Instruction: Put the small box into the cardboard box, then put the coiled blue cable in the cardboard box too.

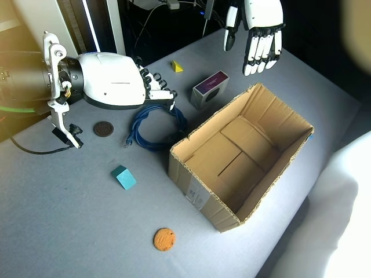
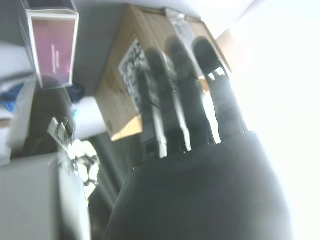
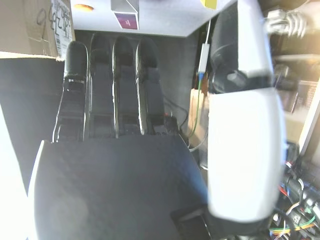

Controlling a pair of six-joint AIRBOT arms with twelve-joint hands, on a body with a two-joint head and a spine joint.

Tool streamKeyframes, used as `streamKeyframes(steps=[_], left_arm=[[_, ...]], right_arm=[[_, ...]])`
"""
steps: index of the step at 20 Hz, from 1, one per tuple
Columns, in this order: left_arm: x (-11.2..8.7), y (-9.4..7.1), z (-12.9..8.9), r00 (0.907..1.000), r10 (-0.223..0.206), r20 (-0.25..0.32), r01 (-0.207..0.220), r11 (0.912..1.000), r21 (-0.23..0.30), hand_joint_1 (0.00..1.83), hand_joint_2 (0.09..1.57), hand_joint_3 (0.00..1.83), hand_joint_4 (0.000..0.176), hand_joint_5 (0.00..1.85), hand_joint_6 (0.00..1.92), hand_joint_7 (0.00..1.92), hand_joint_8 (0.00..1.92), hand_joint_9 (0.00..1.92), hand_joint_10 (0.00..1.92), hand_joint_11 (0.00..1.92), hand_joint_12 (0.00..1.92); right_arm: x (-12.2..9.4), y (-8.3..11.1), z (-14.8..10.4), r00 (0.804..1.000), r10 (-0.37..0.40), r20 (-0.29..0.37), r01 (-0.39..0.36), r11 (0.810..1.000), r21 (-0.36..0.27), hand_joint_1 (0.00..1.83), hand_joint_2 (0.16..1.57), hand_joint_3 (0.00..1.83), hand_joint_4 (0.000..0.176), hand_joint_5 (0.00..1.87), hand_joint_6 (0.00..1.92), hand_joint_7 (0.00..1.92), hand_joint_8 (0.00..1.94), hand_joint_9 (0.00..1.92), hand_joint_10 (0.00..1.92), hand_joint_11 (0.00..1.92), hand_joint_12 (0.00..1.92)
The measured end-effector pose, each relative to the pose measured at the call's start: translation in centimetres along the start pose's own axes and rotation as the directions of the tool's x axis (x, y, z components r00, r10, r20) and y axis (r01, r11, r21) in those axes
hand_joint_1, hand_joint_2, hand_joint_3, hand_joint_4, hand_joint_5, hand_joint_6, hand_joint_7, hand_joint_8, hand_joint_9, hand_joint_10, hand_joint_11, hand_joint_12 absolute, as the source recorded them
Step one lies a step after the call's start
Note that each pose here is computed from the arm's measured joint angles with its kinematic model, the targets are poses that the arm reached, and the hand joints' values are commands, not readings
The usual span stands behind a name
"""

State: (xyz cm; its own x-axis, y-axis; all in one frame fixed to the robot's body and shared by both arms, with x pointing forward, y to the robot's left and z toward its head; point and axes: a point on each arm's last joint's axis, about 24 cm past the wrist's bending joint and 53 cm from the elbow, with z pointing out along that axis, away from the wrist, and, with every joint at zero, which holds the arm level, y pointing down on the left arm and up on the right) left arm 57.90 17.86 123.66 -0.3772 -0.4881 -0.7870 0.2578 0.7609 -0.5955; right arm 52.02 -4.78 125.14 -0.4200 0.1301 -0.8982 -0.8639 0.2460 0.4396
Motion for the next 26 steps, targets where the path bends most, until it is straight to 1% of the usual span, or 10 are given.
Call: streamKeyframes(steps=[4, 8, 11, 13, 15, 18, 21, 24, 25, 26], left_arm=[[0.0, 0.0, 0.0, 0.9999, 0.011, 0.001, -0.011, 0.9999, 0.000, 0.34, 1.27, 0.00, 0.000, 0.30, 0.01, 0.28, 0.00, 0.24, 0.01, 0.00, 0.63], [0.1, 0.0, 0.0, 0.9998, 0.021, -0.002, -0.021, 0.9998, -0.001, 0.23, 1.31, 0.01, 0.000, 0.30, 0.00, 0.29, 0.00, 0.26, 0.00, 0.00, 0.68], [0.3, 0.1, 0.0, 0.9998, 0.013, -0.015, -0.013, 0.9999, -0.003, 0.41, 1.29, 0.00, 0.000, 0.38, 0.01, 0.38, 0.01, 0.34, 0.02, 0.00, 0.87], [0.6, 0.1, 0.0, 0.9992, 0.030, -0.027, -0.030, 0.9996, -0.001, 0.45, 1.28, 0.00, 0.000, 0.37, 0.00, 0.37, 0.00, 0.34, 0.01, 0.00, 0.89], [0.5, 0.2, -0.1, 0.9988, 0.040, -0.027, -0.040, 0.9992, -0.004, 0.50, 1.27, 0.00, 0.000, 0.30, 0.00, 0.30, 0.00, 0.27, 0.00, 0.00, 0.78], [0.5, 1.5, -0.5, 0.9986, 0.046, -0.027, -0.047, 0.9981, -0.041, 0.91, 1.15, 0.00, 0.000, 0.25, 0.00, 0.23, 0.00, 0.21, 0.00, 0.00, 0.74], [1.0, 1.6, -0.6, 0.9995, 0.021, -0.024, -0.022, 0.9981, -0.058, 1.12, 1.11, 0.00, 0.000, 0.20, 0.01, 0.17, 0.00, 0.17, 0.01, 0.00, 0.65], [1.8, 1.6, -1.0, 0.9996, -0.016, -0.021, 0.014, 0.9969, -0.078, 1.19, 1.08, 0.00, 0.000, 0.22, 0.01, 0.19, 0.01, 0.18, 0.01, 0.00, 0.64], [2.0, 1.7, -1.1, 0.9994, -0.030, -0.018, 0.029, 0.9959, -0.086, 1.21, 1.08, 0.00, 0.000, 0.25, 0.01, 0.21, 0.01, 0.20, 0.01, 0.00, 0.67], [2.3, 2.0, -1.2, 0.9991, -0.039, -0.016, 0.037, 0.9941, -0.102, 1.25, 1.08, 0.00, 0.000, 0.25, 0.01, 0.21, 0.00, 0.20, 0.01, 0.00, 0.66]], right_arm=[[0.1, -0.2, 0.0, 1.000, -0.021, -0.004, 0.021, 1.000, 0.006, 0.52, 1.14, 0.00, 0.000, 0.38, 0.00, 0.36, 0.00, 0.32, 0.02, 0.00, 0.88], [0.1, -0.1, 0.0, 1.000, -0.025, -0.004, 0.025, 1.000, 0.006, 0.47, 1.15, 0.00, 0.000, 0.36, 0.00, 0.34, 0.00, 0.31, 0.01, 0.00, 0.85], [0.1, -0.1, 0.0, 0.999, -0.038, -0.004, 0.038, 0.999, 0.006, 0.53, 1.13, 0.00, 0.000, 0.41, 0.01, 0.40, 0.01, 0.36, 0.02, 0.00, 0.94], [0.1, -0.2, 0.0, 0.999, -0.050, -0.004, 0.050, 0.999, 0.007, 0.52, 1.15, 0.00, 0.000, 0.40, 0.00, 0.39, 0.00, 0.35, 0.01, 0.00, 0.90], [0.1, -0.2, 0.0, 0.998, -0.067, -0.005, 0.067, 0.998, 0.010, 0.53, 1.15, 0.00, 0.000, 0.39, 0.00, 0.38, 0.00, 0.35, 0.01, 0.00, 0.85], [0.2, -0.7, 0.1, 0.995, -0.095, -0.009, 0.095, 0.995, 0.028, 0.65, 1.10, 0.00, 0.000, 0.46, 0.01, 0.45, 0.01, 0.42, 0.02, 0.00, 1.02], [0.3, -0.7, 0.2, 0.995, -0.098, -0.011, 0.098, 0.995, 0.030, 0.63, 1.11, 0.00, 0.000, 0.43, 0.00, 0.42, 0.00, 0.39, 0.00, 0.00, 0.96], [0.3, -0.8, 0.2, 0.994, -0.108, -0.012, 0.108, 0.994, 0.031, 0.60, 1.11, 0.00, 0.000, 0.42, 0.00, 0.41, 0.00, 0.38, 0.00, 0.00, 0.95], [0.3, -0.8, 0.2, 0.994, -0.110, -0.012, 0.110, 0.993, 0.031, 0.64, 1.09, 0.00, 0.000, 0.46, 0.01, 0.45, 0.01, 0.42, 0.02, 0.00, 1.04], [0.4, -0.7, 0.2, 0.994, -0.113, -0.015, 0.113, 0.993, 0.029, 0.62, 1.11, 0.00, 0.000, 0.44, 0.00, 0.42, 0.00, 0.39, 0.01, 0.00, 0.98]])
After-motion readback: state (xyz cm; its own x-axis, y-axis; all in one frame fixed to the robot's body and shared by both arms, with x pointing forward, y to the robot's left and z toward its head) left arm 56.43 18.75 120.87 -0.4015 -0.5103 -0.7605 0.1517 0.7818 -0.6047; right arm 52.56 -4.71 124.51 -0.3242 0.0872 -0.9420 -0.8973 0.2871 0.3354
